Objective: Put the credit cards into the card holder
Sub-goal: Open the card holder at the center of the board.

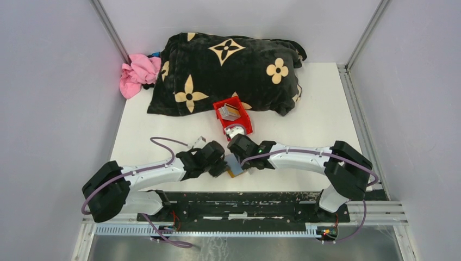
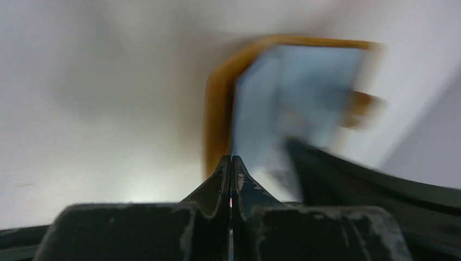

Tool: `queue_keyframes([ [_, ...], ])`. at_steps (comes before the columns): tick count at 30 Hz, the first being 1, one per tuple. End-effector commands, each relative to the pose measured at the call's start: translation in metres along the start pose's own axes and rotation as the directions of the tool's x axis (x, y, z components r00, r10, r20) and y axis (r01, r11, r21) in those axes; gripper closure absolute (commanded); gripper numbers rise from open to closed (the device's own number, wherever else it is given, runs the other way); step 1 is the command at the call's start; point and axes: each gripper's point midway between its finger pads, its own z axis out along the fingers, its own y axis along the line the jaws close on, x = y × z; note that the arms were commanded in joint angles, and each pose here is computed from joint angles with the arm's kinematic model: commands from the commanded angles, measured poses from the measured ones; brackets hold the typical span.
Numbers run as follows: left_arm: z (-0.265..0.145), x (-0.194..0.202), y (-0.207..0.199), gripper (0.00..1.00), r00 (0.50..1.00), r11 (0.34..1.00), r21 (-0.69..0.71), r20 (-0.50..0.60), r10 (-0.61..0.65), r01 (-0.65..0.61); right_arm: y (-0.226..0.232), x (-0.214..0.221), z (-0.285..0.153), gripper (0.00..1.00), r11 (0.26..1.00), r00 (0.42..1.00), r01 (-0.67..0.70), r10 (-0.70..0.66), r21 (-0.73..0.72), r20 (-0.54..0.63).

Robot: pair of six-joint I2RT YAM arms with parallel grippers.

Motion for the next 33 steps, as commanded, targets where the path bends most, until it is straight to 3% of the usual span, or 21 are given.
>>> queue_keyframes([
  [1, -0.010, -0.002, 0.140, 0.97, 0.992, 0.892, -0.436, -0.026, 0.124, -0.123, -0.011, -0.029, -0.009, 0.99, 0.987, 0.984, -0.156, 0.158, -0.033, 0.084],
  [8, -0.012, -0.001, 0.153, 0.97, 0.994, 0.885, -0.452, -0.026, 0.107, -0.107, -0.021, -0.033, -0.006, 0.99, 0.980, 0.977, -0.194, 0.197, -0.042, 0.083],
  [14, -0.009, -0.003, 0.137, 0.97, 0.993, 0.895, -0.432, -0.013, 0.118, -0.112, -0.023, -0.034, -0.003, 0.99, 0.977, 0.974, -0.208, 0.211, -0.047, 0.079],
  [22, 0.000, -0.020, 0.049, 0.92, 0.989, 0.977, -0.201, 0.111, 0.092, -0.068, -0.025, -0.036, -0.001, 0.99, 0.978, 0.977, -0.200, 0.204, -0.050, 0.070],
  [28, 0.004, -0.025, -0.024, 0.89, 0.985, 0.998, 0.002, 0.161, 0.068, -0.069, -0.029, -0.039, -0.003, 0.99, 0.979, 0.976, -0.200, 0.203, -0.047, 0.075],
  [33, 0.016, -0.024, -0.051, 0.88, 0.979, 0.993, 0.019, 0.173, 0.110, -0.115, -0.030, -0.040, -0.002, 0.99, 0.978, 0.976, -0.202, 0.205, -0.050, 0.075],
])
